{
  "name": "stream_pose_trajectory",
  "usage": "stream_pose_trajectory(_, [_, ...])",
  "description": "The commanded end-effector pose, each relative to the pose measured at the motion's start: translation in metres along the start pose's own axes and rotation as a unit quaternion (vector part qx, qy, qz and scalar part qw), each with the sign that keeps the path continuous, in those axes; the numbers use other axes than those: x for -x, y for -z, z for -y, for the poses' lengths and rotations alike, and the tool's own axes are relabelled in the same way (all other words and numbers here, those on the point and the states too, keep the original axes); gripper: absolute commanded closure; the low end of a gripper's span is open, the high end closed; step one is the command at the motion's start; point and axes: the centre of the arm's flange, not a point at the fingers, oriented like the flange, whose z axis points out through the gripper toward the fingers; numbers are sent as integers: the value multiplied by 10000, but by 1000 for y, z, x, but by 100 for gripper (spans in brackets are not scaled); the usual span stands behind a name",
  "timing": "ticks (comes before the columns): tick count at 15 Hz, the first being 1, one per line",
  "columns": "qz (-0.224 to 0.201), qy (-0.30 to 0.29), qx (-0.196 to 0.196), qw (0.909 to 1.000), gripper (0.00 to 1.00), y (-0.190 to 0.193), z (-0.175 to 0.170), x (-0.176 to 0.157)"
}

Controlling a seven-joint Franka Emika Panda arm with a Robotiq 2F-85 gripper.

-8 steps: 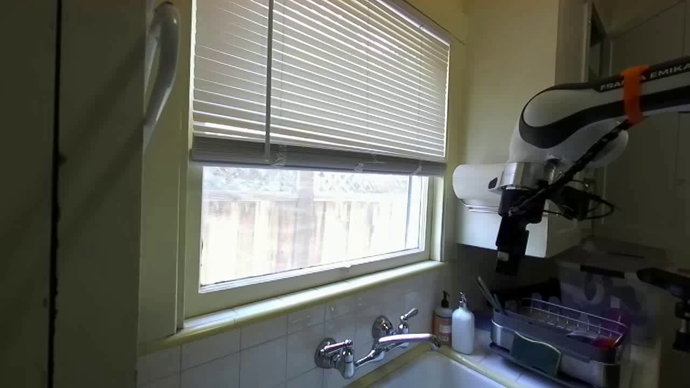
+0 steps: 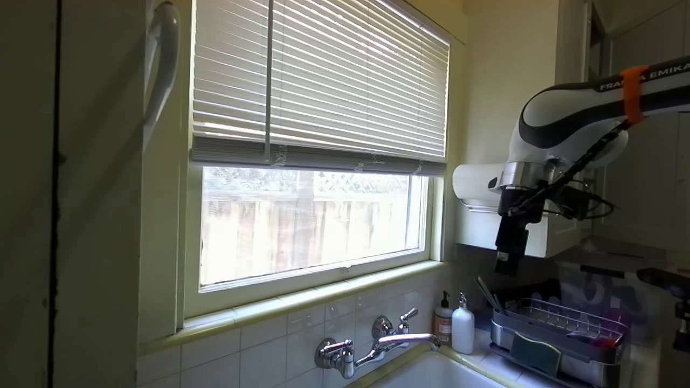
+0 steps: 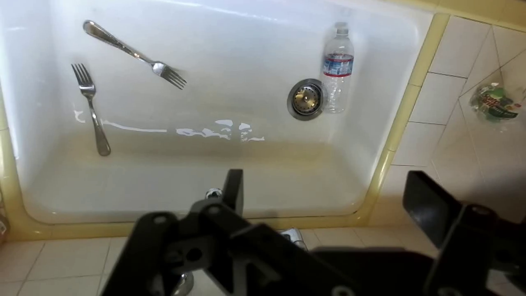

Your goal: Move the tap nozzle to the left

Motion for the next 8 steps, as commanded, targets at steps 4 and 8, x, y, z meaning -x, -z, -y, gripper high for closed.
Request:
stream_pose_trajectory(4, [-503, 992, 472, 9927, 0, -34, 6, -70])
stream_pose_trajectory(8, [-329, 1585, 882, 9829, 0, -66, 2, -119])
